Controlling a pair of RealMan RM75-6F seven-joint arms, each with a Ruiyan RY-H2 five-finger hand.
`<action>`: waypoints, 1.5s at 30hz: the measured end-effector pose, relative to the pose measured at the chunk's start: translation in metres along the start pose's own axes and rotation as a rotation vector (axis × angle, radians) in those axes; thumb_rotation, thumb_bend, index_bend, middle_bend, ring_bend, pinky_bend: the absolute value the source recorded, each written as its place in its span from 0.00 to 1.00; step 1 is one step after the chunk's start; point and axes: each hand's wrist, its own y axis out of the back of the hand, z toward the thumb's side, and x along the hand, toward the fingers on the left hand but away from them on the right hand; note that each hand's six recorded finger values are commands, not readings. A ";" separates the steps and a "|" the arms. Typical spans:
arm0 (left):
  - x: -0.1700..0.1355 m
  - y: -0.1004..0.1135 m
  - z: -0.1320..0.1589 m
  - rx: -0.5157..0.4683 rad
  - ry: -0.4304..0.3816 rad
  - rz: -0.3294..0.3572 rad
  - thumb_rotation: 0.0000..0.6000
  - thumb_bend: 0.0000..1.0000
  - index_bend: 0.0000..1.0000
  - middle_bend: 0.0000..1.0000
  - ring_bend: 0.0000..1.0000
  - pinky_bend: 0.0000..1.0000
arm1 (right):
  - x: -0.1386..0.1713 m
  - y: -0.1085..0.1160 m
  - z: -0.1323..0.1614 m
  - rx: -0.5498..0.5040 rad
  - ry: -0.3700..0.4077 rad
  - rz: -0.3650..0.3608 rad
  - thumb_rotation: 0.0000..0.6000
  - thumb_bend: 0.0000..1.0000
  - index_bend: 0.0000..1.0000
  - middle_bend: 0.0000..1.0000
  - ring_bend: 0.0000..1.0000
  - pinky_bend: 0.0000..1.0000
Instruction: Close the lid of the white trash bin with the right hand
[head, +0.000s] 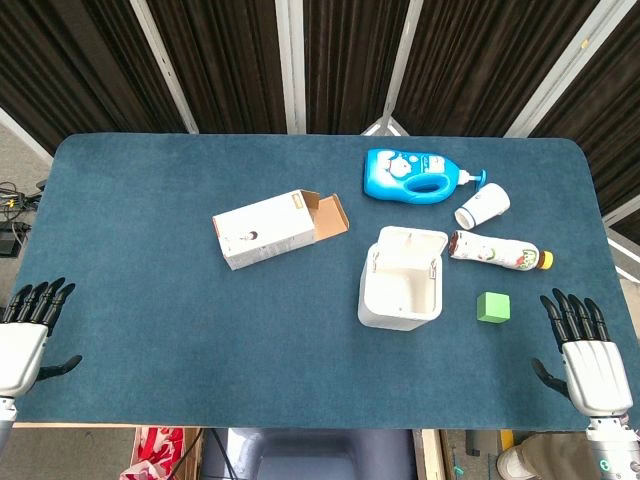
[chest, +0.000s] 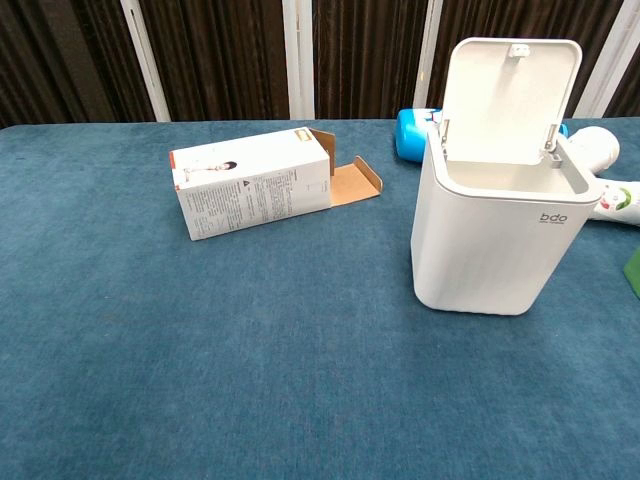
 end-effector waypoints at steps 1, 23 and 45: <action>0.000 0.000 0.000 0.000 0.000 0.000 1.00 0.00 0.00 0.00 0.00 0.00 | 0.000 0.000 0.000 0.000 -0.001 0.000 1.00 0.26 0.00 0.00 0.00 0.00; -0.001 0.002 -0.004 -0.012 0.015 0.002 1.00 0.00 0.00 0.00 0.00 0.00 | -0.037 0.029 0.039 -0.130 0.057 -0.025 1.00 0.26 0.00 0.45 0.52 0.63; 0.000 0.002 0.001 -0.014 -0.010 0.002 1.00 0.00 0.00 0.00 0.00 0.00 | -0.144 0.073 0.107 -0.368 0.045 0.164 1.00 0.61 0.00 0.80 0.86 0.82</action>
